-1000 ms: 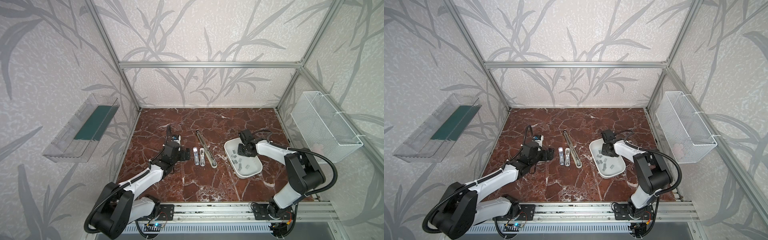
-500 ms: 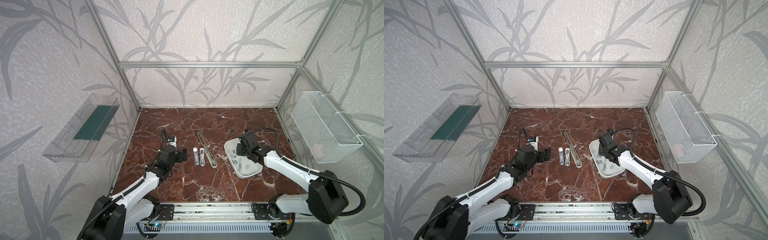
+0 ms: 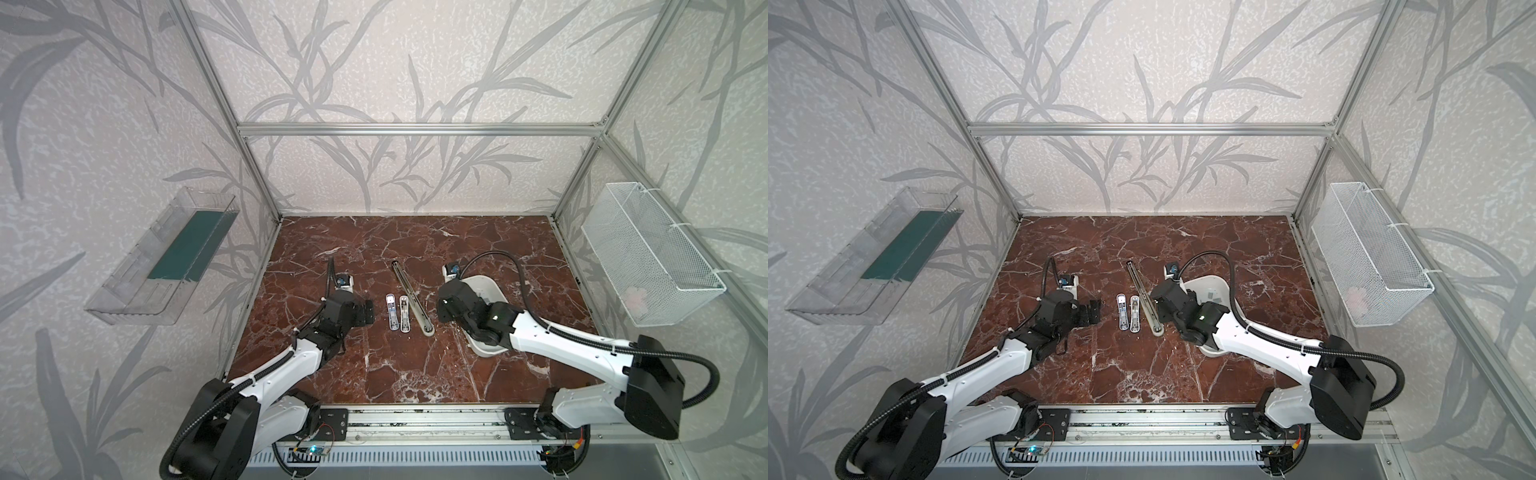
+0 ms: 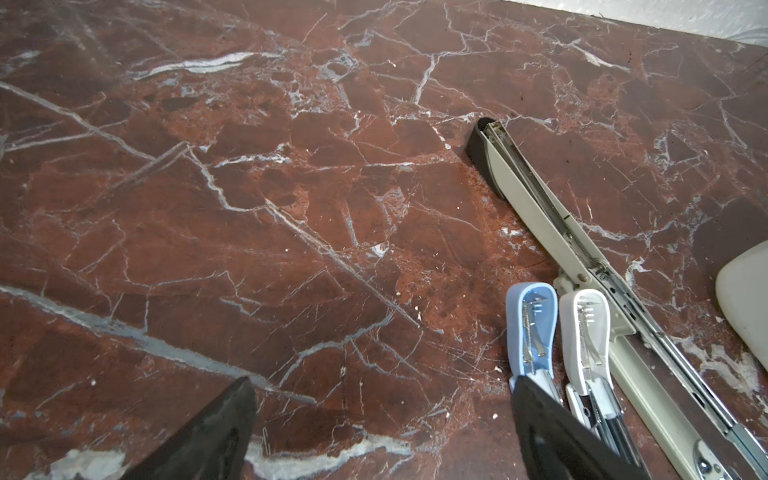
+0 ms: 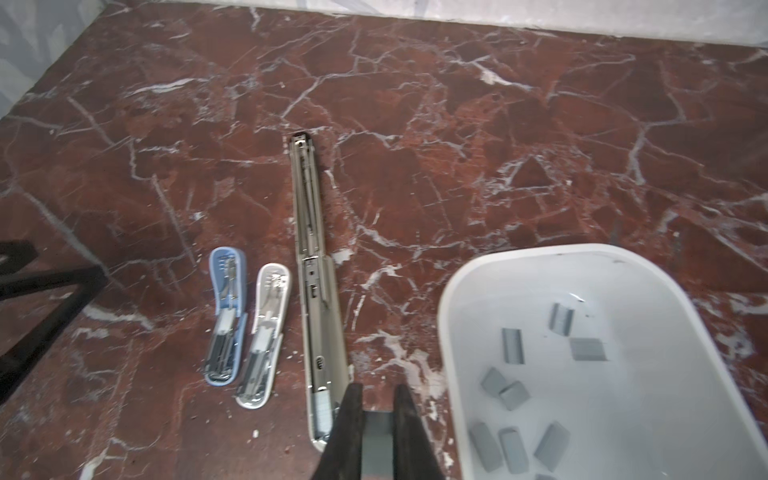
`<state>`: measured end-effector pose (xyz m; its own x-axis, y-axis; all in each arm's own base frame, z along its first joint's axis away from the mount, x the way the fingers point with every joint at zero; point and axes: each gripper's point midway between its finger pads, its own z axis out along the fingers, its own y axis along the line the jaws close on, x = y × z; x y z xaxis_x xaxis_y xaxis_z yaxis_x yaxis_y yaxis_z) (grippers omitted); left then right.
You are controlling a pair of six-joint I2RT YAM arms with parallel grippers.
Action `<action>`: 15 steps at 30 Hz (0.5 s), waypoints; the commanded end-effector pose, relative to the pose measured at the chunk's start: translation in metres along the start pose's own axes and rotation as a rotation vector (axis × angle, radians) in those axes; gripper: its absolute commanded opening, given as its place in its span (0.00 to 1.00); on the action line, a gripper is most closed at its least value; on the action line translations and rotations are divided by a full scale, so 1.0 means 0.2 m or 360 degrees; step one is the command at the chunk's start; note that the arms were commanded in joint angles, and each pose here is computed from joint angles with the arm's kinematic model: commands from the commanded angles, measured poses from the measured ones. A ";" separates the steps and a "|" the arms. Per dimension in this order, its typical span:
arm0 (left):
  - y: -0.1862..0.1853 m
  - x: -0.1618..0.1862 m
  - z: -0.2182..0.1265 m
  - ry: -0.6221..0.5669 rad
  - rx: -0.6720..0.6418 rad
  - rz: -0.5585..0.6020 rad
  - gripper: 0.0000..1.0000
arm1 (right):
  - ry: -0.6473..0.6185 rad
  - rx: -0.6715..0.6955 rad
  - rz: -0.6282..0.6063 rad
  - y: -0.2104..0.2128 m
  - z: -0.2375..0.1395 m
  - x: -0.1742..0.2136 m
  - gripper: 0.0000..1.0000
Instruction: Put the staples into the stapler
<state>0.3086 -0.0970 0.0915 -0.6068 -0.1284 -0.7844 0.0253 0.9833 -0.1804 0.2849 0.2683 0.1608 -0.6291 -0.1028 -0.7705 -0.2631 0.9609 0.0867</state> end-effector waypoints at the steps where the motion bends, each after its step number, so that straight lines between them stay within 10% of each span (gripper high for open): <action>1: 0.03 -0.07 -0.04 -0.0085 -0.0036 -0.0113 0.97 | -0.0023 -0.0045 -0.0010 0.14 0.04 -0.01 0.08; 15: 0.16 -0.08 -0.04 -0.0105 0.0045 -0.0412 0.99 | 0.0186 -0.0216 0.0009 0.41 0.32 0.15 0.09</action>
<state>0.3124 -0.0616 0.0961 -0.5707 -0.3555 -0.7402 -0.1056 0.9257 -0.3631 0.2877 0.3437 0.1011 -0.7063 -0.1593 -0.6898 -0.3404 0.9308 0.1335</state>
